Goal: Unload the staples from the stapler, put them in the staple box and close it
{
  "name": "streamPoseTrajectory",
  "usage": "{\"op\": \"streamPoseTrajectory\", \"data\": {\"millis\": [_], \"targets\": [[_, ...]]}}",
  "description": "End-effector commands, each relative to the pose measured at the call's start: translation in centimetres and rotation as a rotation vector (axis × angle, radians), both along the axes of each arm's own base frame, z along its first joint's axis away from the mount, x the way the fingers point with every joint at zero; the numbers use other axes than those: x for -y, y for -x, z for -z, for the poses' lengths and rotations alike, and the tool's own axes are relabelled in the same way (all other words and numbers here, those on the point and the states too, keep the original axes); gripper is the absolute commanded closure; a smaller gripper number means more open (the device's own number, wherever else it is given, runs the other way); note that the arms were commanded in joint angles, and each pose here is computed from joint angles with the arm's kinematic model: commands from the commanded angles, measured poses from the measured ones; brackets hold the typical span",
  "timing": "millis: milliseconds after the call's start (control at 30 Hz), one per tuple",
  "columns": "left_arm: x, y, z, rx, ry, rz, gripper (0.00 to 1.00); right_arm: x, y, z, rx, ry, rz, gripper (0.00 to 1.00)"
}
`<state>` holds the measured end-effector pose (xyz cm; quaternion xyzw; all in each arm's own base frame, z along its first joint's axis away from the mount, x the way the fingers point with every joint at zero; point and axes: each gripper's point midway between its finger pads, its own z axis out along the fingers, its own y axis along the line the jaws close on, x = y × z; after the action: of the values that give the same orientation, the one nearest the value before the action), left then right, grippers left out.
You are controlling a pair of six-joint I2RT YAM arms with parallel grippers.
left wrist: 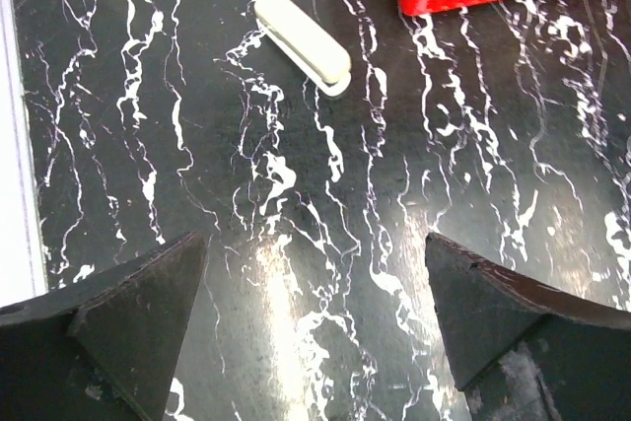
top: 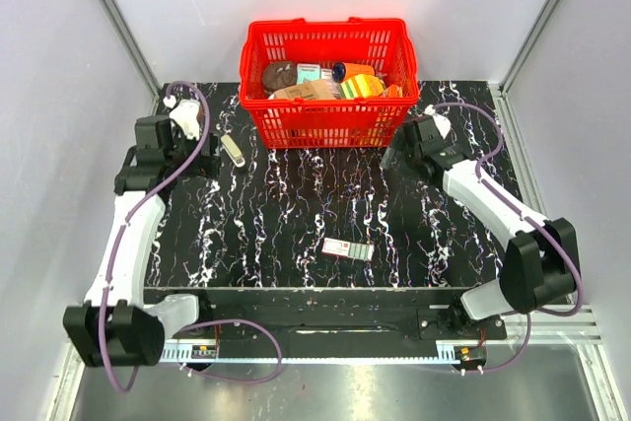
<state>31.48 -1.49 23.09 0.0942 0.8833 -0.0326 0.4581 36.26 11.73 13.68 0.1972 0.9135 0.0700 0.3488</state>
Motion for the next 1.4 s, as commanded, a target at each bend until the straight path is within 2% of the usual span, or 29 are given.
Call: {"op": "streamPoseTrajectory", "data": {"millis": [0, 200, 267, 367, 533, 833, 1133, 1367], "targets": [[-1.4, -3.8, 1.8, -0.021, 0.046, -0.16, 0.01, -2.1, -0.2, -4.2, 0.167, -0.007, -0.069, 0.01], [-0.9, -7.5, 3.3, -0.009, 0.079, -0.147, 0.01, -3.0, 1.0, -4.6, 0.181, 0.073, -0.1, 0.01], [-1.3, -8.6, 5.2, -0.051, 0.064, -0.166, 0.01, -3.3, 1.4, -5.0, 0.202, 0.08, -0.109, 0.01], [-1.9, -10.1, 7.4, -0.118, 0.079, -0.239, 0.01, -3.8, 1.9, -5.8, 0.252, 0.101, -0.123, 0.01], [-3.1, -12.5, 9.1, -0.153, 0.093, -0.385, 0.01, -4.8, 3.0, -6.7, 0.315, 0.152, -0.168, 0.01], [0.0, -17.1, 10.6, -0.177, 0.163, -0.343, 0.01, -7.4, 4.9, -7.2, 0.428, 0.195, -0.271, 0.01], [0.4, -18.4, 14.6, -0.263, 0.085, -0.385, 0.02, -8.7, 5.8, -7.9, 0.485, 0.237, -0.31, 0.02], [0.0, -18.3, 15.8, -0.271, 0.091, -0.4, 0.16, -9.1, 6.2, -9.7, 0.536, 0.221, -0.314, 0.04]]}}
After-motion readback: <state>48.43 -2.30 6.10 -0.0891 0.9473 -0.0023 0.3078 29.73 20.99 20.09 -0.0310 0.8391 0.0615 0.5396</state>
